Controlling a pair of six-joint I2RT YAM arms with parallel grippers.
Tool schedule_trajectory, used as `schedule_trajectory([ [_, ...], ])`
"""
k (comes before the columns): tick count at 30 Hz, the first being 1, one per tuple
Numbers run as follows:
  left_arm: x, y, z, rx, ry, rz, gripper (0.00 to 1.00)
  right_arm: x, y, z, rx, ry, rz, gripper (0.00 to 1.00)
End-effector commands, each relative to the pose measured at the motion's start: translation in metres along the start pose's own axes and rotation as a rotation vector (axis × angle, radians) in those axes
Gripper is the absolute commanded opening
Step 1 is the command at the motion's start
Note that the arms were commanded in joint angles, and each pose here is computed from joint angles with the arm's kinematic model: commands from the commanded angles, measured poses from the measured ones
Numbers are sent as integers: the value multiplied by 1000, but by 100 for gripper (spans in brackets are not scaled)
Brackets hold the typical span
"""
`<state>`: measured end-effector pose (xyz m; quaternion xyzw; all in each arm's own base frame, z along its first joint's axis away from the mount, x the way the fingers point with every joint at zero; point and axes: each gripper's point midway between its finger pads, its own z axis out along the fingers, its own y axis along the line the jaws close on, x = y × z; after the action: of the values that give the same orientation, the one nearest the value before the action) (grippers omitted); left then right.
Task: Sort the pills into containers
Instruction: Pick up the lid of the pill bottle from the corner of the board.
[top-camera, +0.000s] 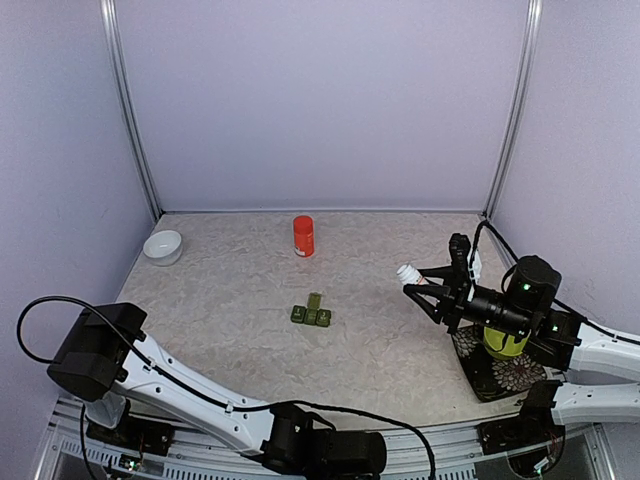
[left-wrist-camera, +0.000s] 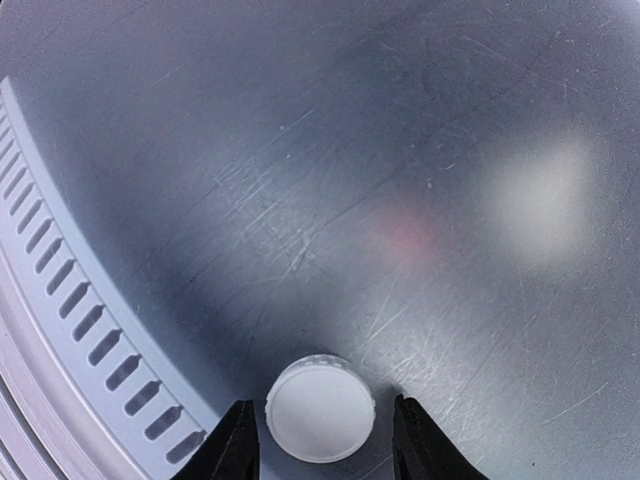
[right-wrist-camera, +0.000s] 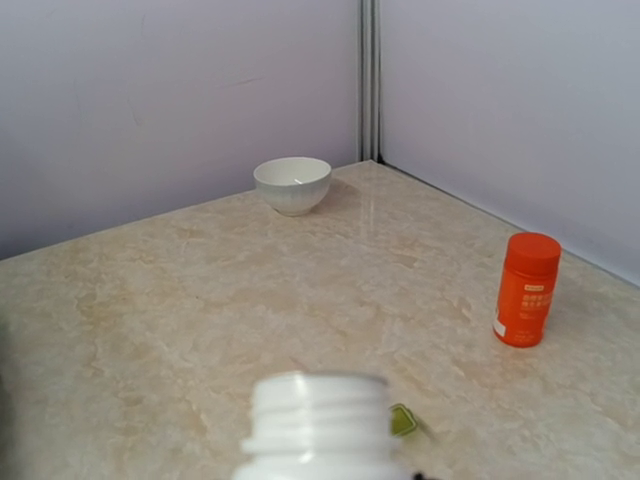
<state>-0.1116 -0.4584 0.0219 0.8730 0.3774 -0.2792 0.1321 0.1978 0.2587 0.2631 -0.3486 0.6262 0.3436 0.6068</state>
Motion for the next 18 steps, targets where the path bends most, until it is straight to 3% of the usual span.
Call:
schedule_trajectory([
  [1,-2,-6,7,19,12,36,45,-7,-5,-2,24,-14,7,0],
  [18,-2,0,3,-7,11,43,33,-2,-6,1,22,3,9,0],
])
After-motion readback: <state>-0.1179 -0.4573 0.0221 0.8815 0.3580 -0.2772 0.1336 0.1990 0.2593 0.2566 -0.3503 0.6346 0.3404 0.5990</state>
